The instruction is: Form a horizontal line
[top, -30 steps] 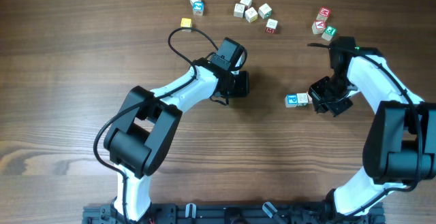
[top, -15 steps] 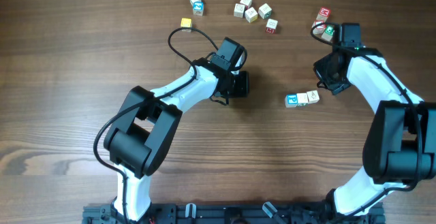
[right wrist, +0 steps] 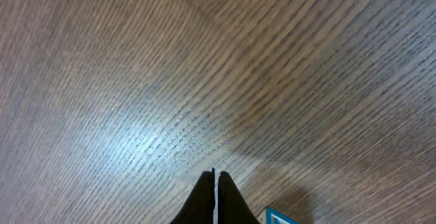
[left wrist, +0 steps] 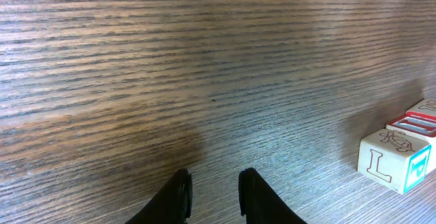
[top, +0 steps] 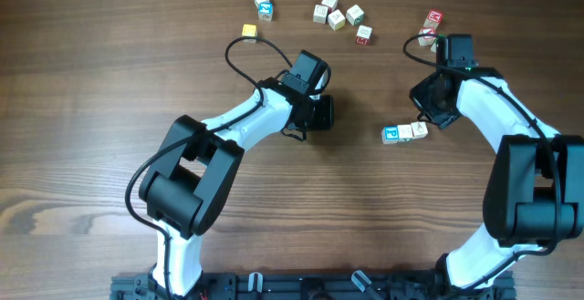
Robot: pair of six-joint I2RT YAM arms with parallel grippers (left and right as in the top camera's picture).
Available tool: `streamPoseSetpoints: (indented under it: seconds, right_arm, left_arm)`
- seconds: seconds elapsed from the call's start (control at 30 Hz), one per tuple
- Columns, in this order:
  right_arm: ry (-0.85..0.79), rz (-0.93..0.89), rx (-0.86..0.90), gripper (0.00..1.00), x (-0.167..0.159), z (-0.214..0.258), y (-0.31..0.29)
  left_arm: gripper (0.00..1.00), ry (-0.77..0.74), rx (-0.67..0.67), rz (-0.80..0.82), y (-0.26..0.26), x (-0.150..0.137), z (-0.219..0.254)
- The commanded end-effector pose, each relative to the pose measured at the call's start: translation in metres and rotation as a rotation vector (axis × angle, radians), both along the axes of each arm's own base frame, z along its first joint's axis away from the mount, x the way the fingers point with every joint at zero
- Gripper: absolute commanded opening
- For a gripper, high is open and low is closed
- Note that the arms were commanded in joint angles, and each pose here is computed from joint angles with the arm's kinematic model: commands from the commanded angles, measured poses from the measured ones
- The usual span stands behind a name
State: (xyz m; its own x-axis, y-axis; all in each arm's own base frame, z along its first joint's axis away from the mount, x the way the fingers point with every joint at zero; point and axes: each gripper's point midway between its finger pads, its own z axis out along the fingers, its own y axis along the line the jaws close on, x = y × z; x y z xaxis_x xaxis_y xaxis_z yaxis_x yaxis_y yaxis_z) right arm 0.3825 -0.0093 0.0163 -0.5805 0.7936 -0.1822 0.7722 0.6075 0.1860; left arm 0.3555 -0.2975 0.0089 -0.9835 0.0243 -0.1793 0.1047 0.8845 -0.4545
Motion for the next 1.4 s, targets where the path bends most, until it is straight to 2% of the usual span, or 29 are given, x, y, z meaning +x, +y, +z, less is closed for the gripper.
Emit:
streamPoseSetpoints:
  seconds: [0.0,0.63,1.37]
  right_arm:
    - [0.049,0.031,0.009,0.05,-0.01,-0.013,0.005]
    - [0.111,0.028,0.015,0.04,-0.024,-0.015,0.006]
    - [0.08,0.066,0.051,0.04,-0.017,-0.014,0.014]
  left_arm:
    - [0.27,0.005,-0.003,-0.006,0.0,0.0,-0.001]
    - [0.27,0.005,-0.003,-0.005,0.0,0.0,-0.001]
    - [0.28,0.004,-0.003,-0.007,0.0,0.0,-0.001]
